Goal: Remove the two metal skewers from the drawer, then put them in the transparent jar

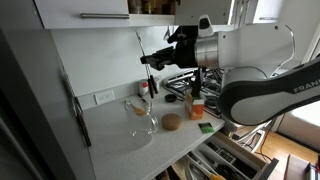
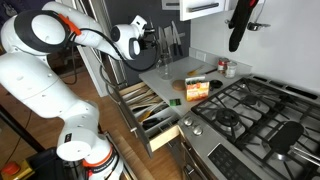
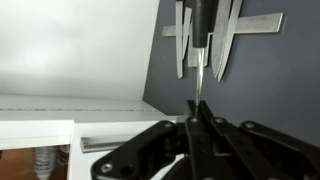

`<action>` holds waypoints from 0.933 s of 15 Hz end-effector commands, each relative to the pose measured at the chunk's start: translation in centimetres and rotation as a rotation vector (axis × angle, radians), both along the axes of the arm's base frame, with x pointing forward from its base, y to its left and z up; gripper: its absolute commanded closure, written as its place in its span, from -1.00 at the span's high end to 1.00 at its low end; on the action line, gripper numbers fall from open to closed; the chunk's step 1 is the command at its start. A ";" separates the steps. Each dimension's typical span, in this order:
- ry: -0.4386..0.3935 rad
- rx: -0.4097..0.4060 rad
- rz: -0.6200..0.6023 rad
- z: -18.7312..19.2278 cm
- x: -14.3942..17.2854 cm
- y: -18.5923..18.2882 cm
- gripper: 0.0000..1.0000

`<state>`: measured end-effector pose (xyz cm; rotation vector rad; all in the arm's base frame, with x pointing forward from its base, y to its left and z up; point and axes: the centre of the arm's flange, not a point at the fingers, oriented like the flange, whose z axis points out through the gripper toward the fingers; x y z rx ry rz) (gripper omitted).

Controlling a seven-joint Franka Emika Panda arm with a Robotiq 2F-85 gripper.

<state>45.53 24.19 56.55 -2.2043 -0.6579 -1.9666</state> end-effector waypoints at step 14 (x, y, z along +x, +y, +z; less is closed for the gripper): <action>-0.107 0.029 0.060 -6.4 7.4 3.7 -0.98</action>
